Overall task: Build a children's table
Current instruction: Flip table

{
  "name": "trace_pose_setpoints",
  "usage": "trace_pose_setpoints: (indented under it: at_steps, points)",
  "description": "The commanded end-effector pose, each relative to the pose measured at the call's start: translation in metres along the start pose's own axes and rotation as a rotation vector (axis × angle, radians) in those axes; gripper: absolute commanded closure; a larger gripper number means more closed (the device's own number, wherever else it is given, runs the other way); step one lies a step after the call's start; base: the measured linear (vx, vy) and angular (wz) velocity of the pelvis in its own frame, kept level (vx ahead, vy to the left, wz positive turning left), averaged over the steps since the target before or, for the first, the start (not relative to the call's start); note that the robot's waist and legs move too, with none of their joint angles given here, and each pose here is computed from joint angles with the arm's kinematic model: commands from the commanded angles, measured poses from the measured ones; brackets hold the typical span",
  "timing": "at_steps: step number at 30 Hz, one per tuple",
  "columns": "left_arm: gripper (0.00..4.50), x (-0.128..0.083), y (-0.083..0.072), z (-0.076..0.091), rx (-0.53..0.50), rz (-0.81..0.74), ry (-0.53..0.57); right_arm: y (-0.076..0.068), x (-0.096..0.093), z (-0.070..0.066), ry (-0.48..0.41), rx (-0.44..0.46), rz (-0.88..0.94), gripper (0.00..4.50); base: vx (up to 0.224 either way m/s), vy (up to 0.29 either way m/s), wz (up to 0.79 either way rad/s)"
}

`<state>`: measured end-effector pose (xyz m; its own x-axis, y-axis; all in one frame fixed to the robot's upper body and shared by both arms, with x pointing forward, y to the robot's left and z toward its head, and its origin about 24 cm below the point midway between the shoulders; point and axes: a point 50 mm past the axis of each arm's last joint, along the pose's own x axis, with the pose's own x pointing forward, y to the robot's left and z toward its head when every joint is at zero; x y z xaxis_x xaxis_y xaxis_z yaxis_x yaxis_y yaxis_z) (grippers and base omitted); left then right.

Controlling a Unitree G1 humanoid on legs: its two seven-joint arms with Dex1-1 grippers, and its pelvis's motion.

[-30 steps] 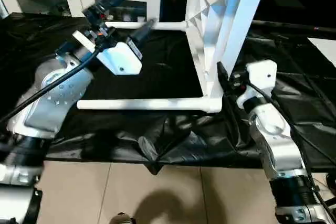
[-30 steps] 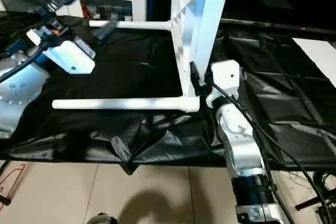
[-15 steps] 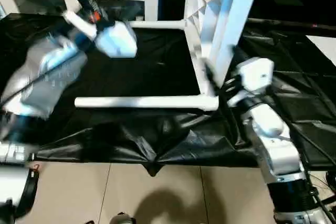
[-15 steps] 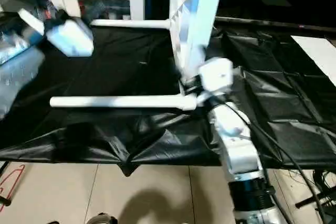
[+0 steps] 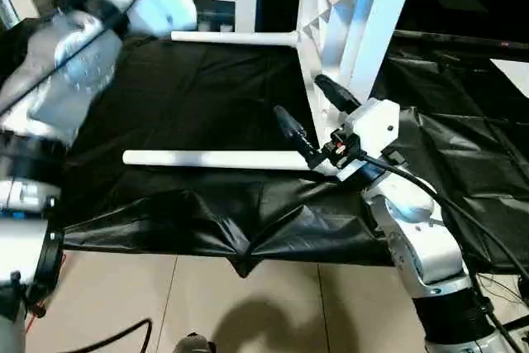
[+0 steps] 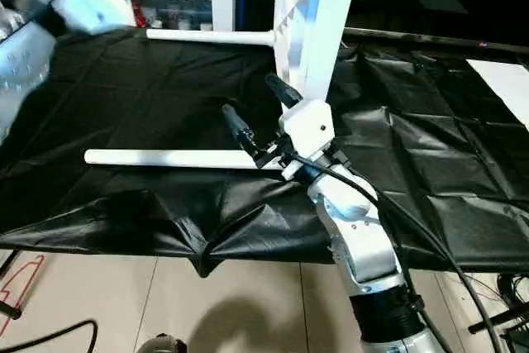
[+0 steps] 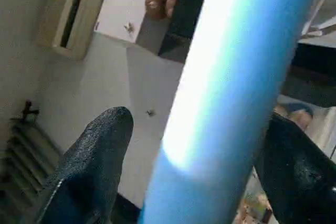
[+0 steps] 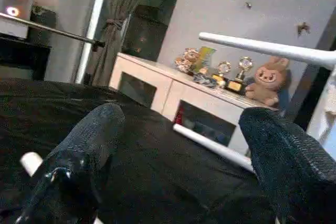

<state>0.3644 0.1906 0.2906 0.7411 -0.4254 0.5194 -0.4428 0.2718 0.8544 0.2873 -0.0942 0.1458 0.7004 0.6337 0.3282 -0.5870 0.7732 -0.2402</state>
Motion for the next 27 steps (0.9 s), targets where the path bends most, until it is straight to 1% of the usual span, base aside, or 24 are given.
trace_pose_setpoints:
  at_steps: [1, 2, 4, 7, 10, 13, 14, 16, 17, 19, 20, 21, 22, 23, 24, 25, 26, 27]
  points:
    - [1.01, 0.004, 0.0, 0.003, -0.005, -0.004, -0.015, 0.002, 0.001, 0.005, -0.011, 0.002, 0.018, 0.52, 0.0, 0.0, 0.0]
    - [1.01, 0.004, 0.0, 0.002, -0.009, -0.006, -0.015, 0.002, 0.001, 0.005, -0.012, 0.007, 0.024, 0.52, 0.0, 0.0, 0.0]
    - [1.37, 0.003, -0.001, 0.0, -0.017, -0.011, -0.014, 0.005, 0.002, 0.005, -0.016, 0.021, 0.039, 0.52, 0.0, 0.0, 0.0]
    - [1.46, 0.004, -0.001, -0.001, -0.021, -0.012, -0.014, 0.006, 0.002, 0.005, -0.018, 0.027, 0.044, 0.52, 0.0, 0.0, 0.0]
    - [1.83, 0.004, -0.001, 0.0, -0.021, -0.023, -0.026, 0.006, 0.003, 0.006, -0.023, 0.032, 0.05, 0.52, 0.0, 0.0, 0.0]
    - [2.01, 0.004, -0.003, 0.0, -0.029, -0.039, -0.025, 0.007, 0.003, 0.005, -0.023, 0.033, 0.054, 0.52, 0.0, 0.0, 0.0]
    - [2.15, 0.004, -0.003, -0.001, -0.041, -0.049, -0.024, 0.007, 0.004, 0.005, -0.022, 0.034, 0.056, 0.52, 0.0, 0.0, 0.0]
    - [2.26, 0.004, -0.006, -0.001, -0.077, -0.092, -0.012, 0.007, 0.004, 0.005, -0.021, 0.034, 0.058, 0.52, 0.0, 0.0, 0.0]
    - [2.26, 0.004, -0.008, -0.001, -0.104, -0.119, -0.001, 0.007, 0.004, 0.005, -0.02, 0.034, 0.058, 0.52, 0.0, 0.0, 0.0]
    - [2.35, 0.004, -0.013, -0.005, -0.208, -0.185, 0.054, 0.007, 0.004, 0.005, -0.019, 0.033, 0.06, 0.52, 0.0, 0.0, 0.0]
    - [2.38, 0.004, -0.013, -0.005, -0.208, -0.185, 0.054, 0.007, 0.004, 0.005, -0.019, 0.033, 0.06, 0.52, 0.0, 0.0, 0.0]
    - [2.39, 0.002, -0.018, -0.008, -0.32, -0.247, 0.11, 0.008, 0.004, 0.004, -0.016, 0.033, 0.065, 0.52, 0.0, 0.0, 0.0]
    - [2.39, 0.001, -0.019, -0.009, -0.383, -0.258, 0.14, 0.008, 0.003, 0.003, -0.013, 0.032, 0.069, 0.52, 0.0, 0.0, 0.0]
    - [2.4, 0.0, -0.021, -0.012, -0.498, -0.264, 0.202, 0.007, 0.003, 0.002, -0.006, 0.027, 0.076, 0.52, 0.0, 0.0, 0.0]
    - [2.4, 0.0, -0.022, -0.012, -0.531, -0.268, 0.221, 0.007, 0.003, 0.002, -0.003, 0.026, 0.077, 0.52, 0.0, 0.0, 0.0]
    - [2.4, 0.0, -0.022, -0.012, -0.531, -0.268, 0.221, 0.007, 0.003, 0.002, -0.003, 0.026, 0.077, 0.52, 0.0, 0.0, 0.0]
    - [2.4, 0.0, -0.022, -0.014, -0.575, -0.253, 0.246, 0.006, 0.002, 0.001, -0.001, 0.025, 0.078, 0.52, 0.0, 0.0, 0.0]
    - [2.4, 0.0, -0.021, -0.018, -0.646, -0.224, 0.295, 0.004, 0.001, 0.0, 0.009, 0.019, 0.084, 0.52, 0.0, 0.0, 0.0]
